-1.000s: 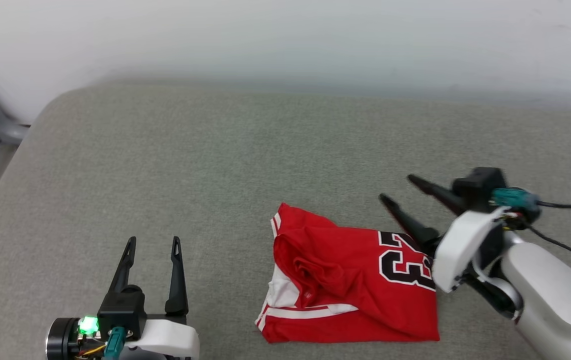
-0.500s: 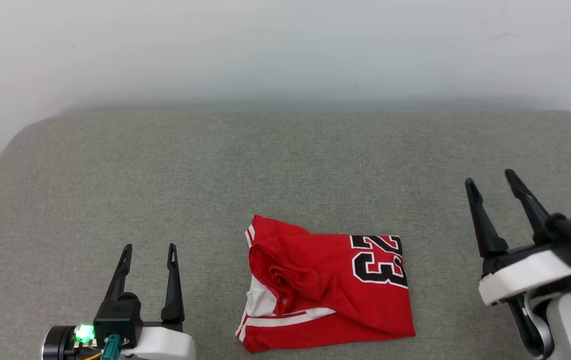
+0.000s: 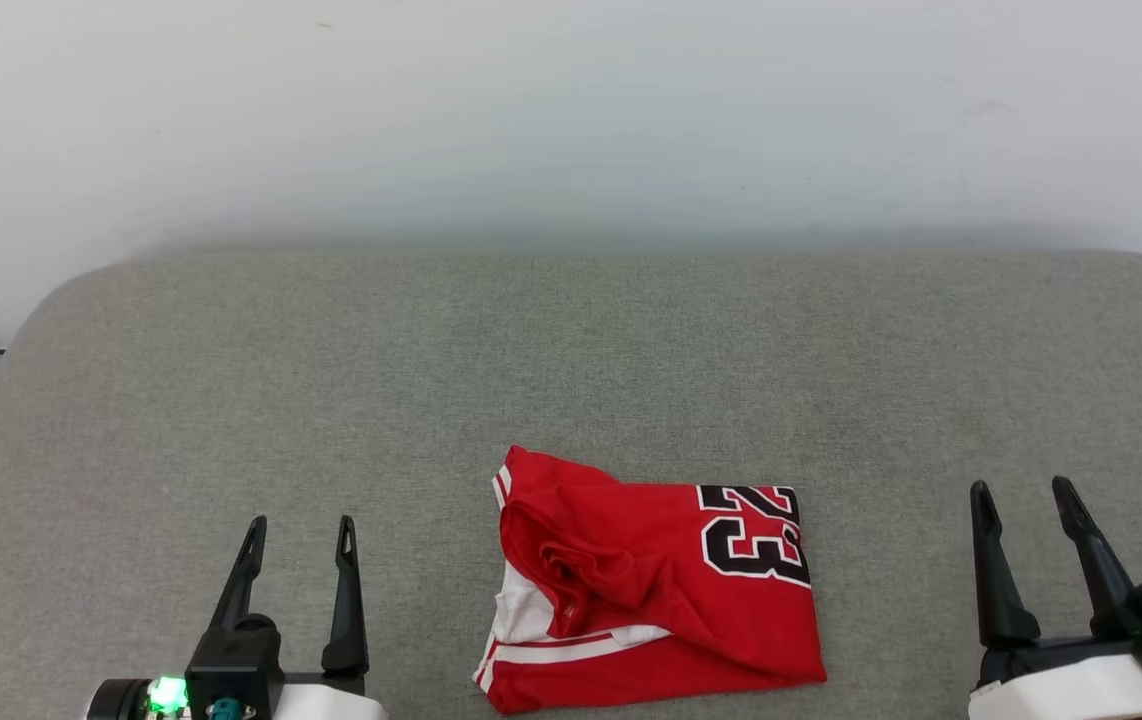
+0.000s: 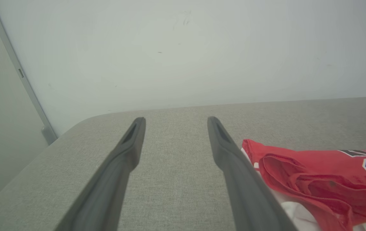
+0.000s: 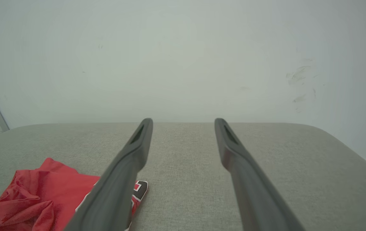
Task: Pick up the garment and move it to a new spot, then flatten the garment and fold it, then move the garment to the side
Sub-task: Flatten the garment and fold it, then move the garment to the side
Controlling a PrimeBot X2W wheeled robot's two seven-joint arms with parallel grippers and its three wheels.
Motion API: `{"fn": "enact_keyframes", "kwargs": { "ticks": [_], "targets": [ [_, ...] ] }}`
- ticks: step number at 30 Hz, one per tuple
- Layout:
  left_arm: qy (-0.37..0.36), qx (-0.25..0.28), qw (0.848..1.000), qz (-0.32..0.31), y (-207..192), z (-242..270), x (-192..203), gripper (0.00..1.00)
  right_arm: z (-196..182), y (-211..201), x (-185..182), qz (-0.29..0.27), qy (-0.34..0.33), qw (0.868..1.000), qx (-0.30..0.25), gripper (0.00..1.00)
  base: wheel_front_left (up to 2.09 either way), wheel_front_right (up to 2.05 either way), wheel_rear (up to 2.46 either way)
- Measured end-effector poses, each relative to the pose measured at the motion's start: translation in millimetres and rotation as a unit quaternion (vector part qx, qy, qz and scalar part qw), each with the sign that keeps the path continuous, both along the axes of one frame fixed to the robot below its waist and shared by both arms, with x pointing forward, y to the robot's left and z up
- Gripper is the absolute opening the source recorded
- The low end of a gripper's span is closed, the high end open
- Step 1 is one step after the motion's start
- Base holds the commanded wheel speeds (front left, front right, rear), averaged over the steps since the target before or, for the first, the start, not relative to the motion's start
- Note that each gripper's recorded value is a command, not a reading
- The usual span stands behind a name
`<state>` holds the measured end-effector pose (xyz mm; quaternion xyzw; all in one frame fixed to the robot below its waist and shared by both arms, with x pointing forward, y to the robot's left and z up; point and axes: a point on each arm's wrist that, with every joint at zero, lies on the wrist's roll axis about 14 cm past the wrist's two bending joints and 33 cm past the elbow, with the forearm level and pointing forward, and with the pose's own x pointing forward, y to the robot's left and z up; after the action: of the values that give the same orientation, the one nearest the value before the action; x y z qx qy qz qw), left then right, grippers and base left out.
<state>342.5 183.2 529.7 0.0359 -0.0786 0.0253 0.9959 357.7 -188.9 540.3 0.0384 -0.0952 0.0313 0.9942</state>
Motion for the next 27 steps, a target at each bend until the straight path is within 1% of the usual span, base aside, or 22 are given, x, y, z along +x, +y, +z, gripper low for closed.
{"fn": "enact_keyframes", "kwargs": {
  "ticks": [8, 19, 24, 27],
  "targets": [
    [0.000, 0.002, 1.000, 0.004, 4, 0, -5, 1.00, -12, 6, -13, 0.003, 0.018, 1.000, 0.005, 1.00, 0.00, 0.00, 0.00],
    [0.007, 0.003, 1.000, 0.008, 7, -5, -8, 1.00, -14, 11, -15, 0.009, 0.021, 1.000, 0.005, 1.00, 0.00, 0.00, 0.00],
    [0.009, 0.003, 1.000, 0.007, 7, -6, -9, 1.00, -8, 10, -12, 0.007, 0.012, 1.000, 0.003, 1.00, 0.00, 0.00, 0.00],
    [0.010, 0.002, 1.000, 0.008, 6, -7, -9, 1.00, 7, 8, -2, 0.005, -0.011, 1.000, 0.001, 1.00, 0.00, 0.00, 0.00]
  ]
}}
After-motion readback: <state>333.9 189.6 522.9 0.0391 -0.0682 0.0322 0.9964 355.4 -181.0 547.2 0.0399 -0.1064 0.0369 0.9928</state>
